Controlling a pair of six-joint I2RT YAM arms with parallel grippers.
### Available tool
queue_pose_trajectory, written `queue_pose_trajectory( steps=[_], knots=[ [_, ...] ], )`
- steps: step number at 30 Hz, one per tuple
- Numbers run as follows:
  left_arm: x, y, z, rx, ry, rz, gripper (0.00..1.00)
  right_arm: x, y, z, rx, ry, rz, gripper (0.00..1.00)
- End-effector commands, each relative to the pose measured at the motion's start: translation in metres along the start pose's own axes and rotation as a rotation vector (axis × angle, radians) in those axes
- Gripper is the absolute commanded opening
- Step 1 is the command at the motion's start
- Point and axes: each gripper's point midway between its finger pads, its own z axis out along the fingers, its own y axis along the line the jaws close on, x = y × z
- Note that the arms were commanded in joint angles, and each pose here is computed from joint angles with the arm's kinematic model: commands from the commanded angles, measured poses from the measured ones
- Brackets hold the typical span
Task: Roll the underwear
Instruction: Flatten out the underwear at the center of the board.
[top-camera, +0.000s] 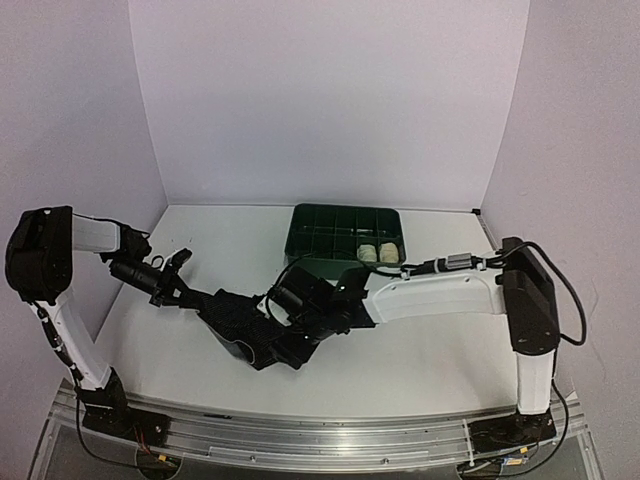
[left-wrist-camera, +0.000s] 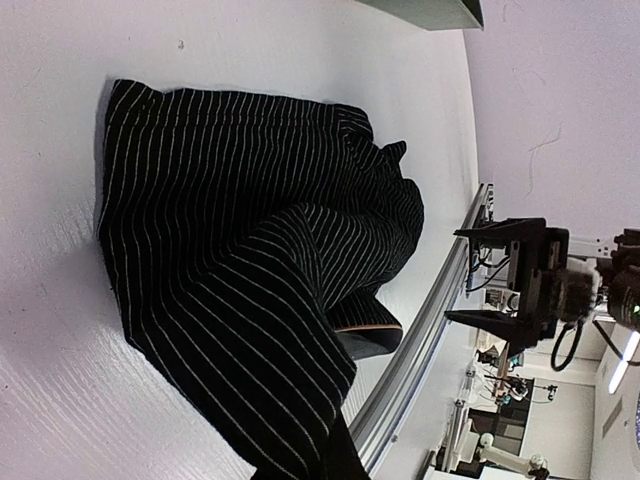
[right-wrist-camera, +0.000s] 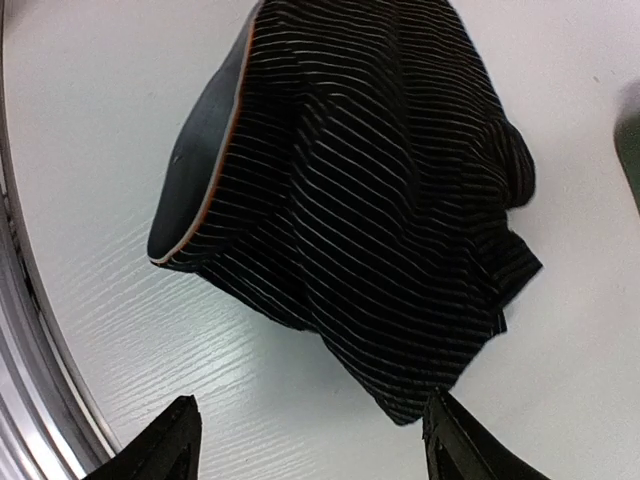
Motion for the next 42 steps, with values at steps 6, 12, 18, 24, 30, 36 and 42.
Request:
queue_pose_trajectory(
  steps=[6, 12, 18, 24, 30, 36, 42],
  knots=[
    [-0.001, -0.001, 0.002, 0.014, -0.009, 0.026, 0.0, -0.055, 0.036, -0.015, -0.037, -0.236, 0.243, 0.55],
    [-0.001, -0.003, 0.0, 0.016, -0.013, 0.033, 0.0, -0.049, 0.041, 0.018, 0.111, -0.209, 0.153, 0.73],
    [-0.001, -0.003, 0.001, 0.018, -0.01, 0.03, 0.0, -0.047, 0.031, 0.038, 0.193, -0.197, 0.142, 0.78],
    [-0.002, -0.004, 0.0, 0.017, -0.013, 0.035, 0.0, -0.039, 0.035, 0.064, 0.188, -0.157, 0.137, 0.51],
    [-0.006, -0.006, -0.002, 0.023, -0.018, 0.031, 0.0, -0.046, 0.029, 0.057, 0.221, -0.175, 0.11, 0.02],
    [-0.065, -0.031, -0.043, 0.071, -0.131, 0.048, 0.0, -0.108, -0.023, -0.01, 0.267, -0.309, 0.024, 0.0],
    [-0.145, -0.093, -0.119, 0.129, -0.296, 0.121, 0.0, -0.18, -0.127, -0.111, 0.327, -0.488, -0.03, 0.0]
  ],
)
